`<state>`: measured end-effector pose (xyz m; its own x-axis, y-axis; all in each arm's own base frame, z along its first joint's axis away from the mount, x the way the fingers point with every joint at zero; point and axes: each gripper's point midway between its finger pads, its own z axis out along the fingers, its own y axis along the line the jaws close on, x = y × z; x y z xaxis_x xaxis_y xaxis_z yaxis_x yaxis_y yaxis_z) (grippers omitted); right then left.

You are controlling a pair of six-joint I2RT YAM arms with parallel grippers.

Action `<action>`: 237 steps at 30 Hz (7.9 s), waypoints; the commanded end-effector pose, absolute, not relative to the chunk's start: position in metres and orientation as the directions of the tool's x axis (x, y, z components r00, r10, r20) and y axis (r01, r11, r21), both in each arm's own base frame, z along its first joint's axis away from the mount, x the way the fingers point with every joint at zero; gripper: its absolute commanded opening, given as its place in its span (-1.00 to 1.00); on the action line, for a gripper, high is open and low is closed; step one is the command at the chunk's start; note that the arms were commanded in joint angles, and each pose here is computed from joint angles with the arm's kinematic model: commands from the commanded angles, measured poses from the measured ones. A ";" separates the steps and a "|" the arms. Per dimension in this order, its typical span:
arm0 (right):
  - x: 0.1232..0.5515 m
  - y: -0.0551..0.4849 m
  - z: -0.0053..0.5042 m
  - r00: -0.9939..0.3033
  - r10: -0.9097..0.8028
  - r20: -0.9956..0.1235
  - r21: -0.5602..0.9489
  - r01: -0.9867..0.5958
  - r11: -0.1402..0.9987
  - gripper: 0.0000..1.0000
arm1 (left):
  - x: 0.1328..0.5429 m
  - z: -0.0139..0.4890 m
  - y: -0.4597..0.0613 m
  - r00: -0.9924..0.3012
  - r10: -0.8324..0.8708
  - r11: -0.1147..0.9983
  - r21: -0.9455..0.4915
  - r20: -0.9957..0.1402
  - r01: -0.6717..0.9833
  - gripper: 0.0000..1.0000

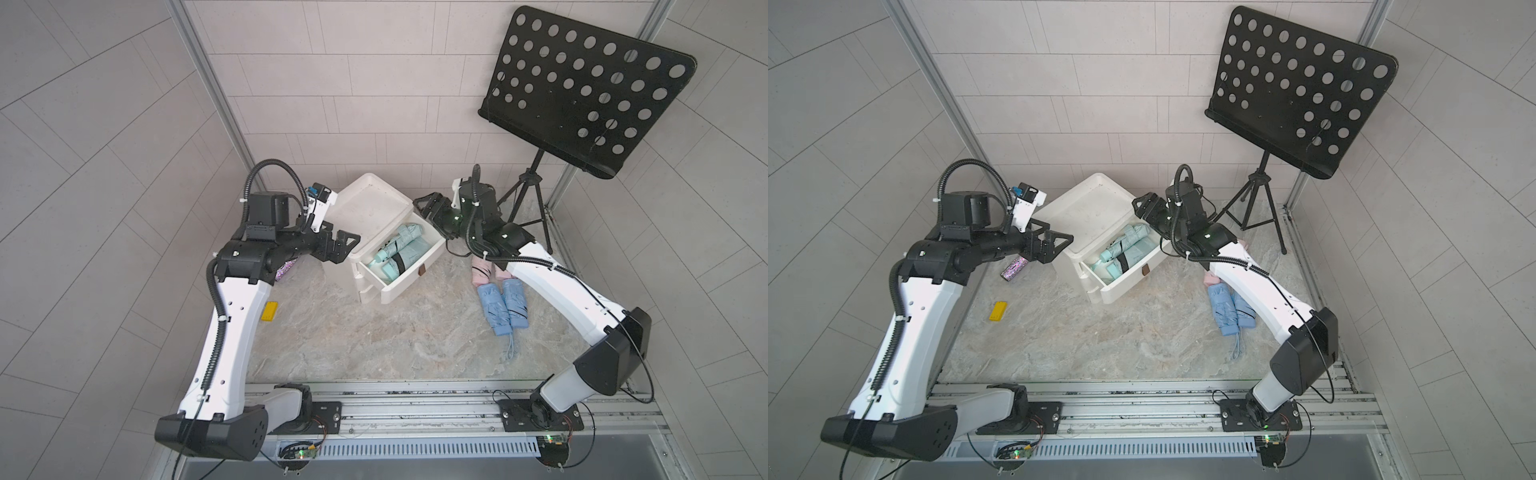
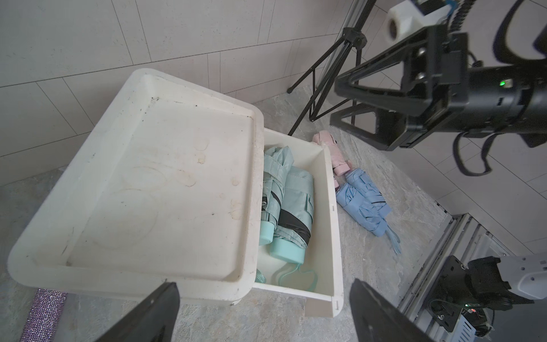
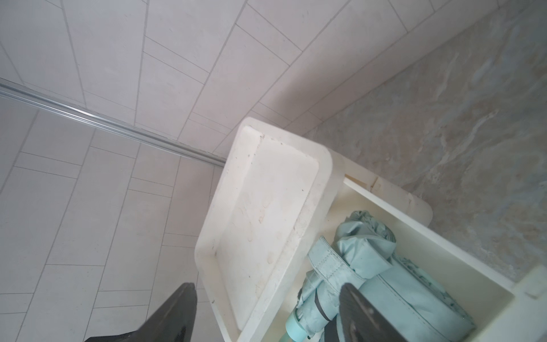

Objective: Place the umbrella in the drawer by color
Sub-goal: Place the umbrella in the drawer, then close the drawer in the storage box, then open the drawer in the storage box.

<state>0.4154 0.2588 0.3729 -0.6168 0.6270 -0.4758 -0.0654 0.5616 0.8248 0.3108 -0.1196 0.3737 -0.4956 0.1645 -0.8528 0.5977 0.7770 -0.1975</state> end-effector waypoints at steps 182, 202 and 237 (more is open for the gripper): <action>0.432 0.334 0.246 -0.708 0.385 -0.592 0.732 -0.272 0.625 -0.28 | 0.485 0.263 -0.128 -0.623 0.352 0.667 -0.280 -0.698 0.690 -0.59; 0.406 0.273 0.202 -0.688 0.569 -0.450 0.872 -0.200 0.448 0.23 | 0.490 0.266 -0.119 -0.625 0.340 0.695 -0.260 -0.703 0.670 -0.56; 0.427 0.327 0.164 -0.748 0.621 -0.237 0.968 -0.236 0.084 -0.09 | 0.489 0.263 -0.115 -0.628 0.350 0.701 -0.250 -0.695 0.668 -0.63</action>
